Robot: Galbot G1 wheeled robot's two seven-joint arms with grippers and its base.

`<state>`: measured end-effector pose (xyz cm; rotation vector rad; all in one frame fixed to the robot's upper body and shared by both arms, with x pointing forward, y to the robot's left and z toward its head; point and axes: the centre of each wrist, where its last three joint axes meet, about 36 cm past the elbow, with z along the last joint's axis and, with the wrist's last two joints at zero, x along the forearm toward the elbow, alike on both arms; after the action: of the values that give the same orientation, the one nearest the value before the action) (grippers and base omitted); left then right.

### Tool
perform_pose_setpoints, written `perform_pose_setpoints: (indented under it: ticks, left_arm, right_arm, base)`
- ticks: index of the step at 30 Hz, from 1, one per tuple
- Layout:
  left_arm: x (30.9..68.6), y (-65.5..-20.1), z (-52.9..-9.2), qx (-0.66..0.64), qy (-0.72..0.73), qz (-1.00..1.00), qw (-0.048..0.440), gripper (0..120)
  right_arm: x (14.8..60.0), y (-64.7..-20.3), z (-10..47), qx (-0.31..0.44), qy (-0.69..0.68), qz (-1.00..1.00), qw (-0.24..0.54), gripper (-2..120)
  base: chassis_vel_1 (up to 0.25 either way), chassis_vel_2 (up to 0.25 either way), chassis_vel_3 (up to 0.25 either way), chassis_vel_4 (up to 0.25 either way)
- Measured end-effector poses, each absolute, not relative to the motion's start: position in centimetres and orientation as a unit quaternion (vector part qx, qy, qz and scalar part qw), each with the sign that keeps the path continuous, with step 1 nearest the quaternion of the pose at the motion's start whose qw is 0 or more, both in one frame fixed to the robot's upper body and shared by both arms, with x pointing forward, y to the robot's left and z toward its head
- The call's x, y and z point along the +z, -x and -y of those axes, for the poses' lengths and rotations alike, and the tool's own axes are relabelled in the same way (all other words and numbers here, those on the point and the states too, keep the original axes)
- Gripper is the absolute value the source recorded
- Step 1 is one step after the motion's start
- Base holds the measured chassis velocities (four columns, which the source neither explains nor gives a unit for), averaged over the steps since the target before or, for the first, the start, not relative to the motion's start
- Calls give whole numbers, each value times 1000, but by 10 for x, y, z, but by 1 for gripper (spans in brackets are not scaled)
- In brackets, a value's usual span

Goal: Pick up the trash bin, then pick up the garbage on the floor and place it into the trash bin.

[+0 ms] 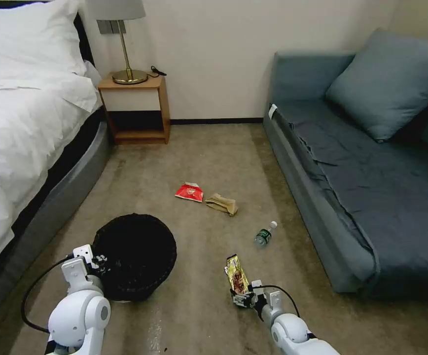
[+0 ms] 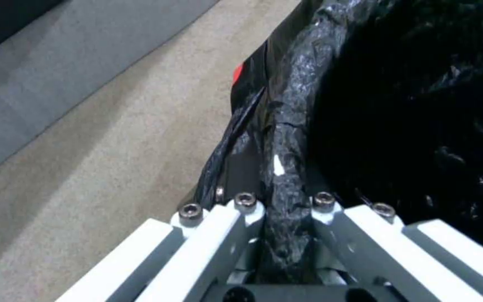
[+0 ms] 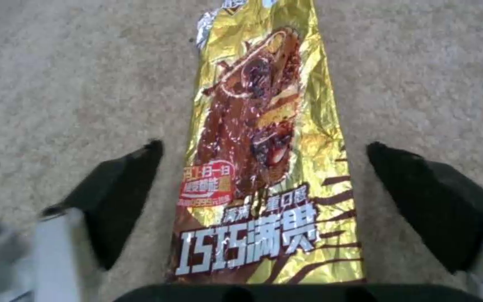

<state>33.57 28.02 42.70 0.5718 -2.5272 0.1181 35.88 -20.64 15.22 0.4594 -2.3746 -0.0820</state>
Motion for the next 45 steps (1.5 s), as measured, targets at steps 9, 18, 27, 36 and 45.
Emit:
perform_pose_setpoints:
  ticks: [9, 18, 27, 36, 45]
  left_arm:
    - [426, -337, -279, 45, -210, 939, 270, 3]
    - [426, -338, -277, 45, -208, 939, 269, 3]
    - [424, -338, -275, 45, -208, 940, 269, 3]
    - [428, -338, -273, 46, -203, 942, 264, 3]
    - [428, -338, -265, 45, -189, 944, 267, 3]
  right_arm:
    - [146, -354, 207, -23, -176, 920, 349, 56]
    - [139, -348, 207, -12, -182, 920, 346, 22]
    - [143, -344, 208, -8, -189, 922, 337, 0]
    - [193, -353, 222, -16, -192, 937, 290, 0]
    - [352, -387, 215, -51, -223, 960, 162, 0]
  base:
    - [0, 0, 0, 0]
    - [0, 0, 0, 0]
    - [0, 0, 0, 0]
    - [0, 0, 0, 0]
    - [0, 0, 0, 0]
